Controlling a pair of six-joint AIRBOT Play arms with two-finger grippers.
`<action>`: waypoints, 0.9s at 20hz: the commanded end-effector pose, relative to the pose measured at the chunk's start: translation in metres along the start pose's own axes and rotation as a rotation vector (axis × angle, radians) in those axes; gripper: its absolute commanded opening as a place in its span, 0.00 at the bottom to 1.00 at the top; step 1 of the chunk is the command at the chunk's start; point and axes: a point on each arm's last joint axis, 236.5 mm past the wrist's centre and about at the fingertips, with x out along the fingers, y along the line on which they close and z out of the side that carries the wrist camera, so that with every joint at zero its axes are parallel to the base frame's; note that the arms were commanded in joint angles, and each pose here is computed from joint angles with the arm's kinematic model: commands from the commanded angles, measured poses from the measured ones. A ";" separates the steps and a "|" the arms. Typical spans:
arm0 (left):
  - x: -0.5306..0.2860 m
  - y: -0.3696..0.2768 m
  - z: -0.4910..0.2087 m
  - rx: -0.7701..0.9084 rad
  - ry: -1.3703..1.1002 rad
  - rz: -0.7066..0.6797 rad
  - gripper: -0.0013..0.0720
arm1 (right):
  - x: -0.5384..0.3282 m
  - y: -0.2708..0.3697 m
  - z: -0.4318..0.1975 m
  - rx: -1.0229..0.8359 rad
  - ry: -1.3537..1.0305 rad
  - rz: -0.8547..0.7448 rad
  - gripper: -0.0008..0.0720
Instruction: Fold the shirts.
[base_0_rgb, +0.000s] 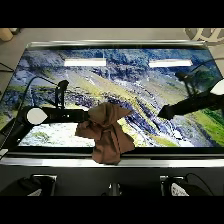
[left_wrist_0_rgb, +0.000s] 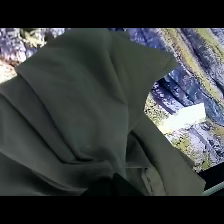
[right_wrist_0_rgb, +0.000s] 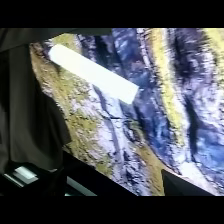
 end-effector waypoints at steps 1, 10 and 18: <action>0.013 0.013 -0.018 -0.051 0.042 0.010 0.05 | 0.065 0.017 -0.031 0.115 0.050 0.208 0.89; 0.011 0.018 -0.013 -0.065 0.028 0.016 0.05 | 0.149 0.086 -0.104 -0.117 0.274 0.238 0.98; 0.009 0.016 0.001 -0.064 -0.028 0.008 0.05 | 0.166 0.123 -0.088 -0.064 0.219 0.254 0.05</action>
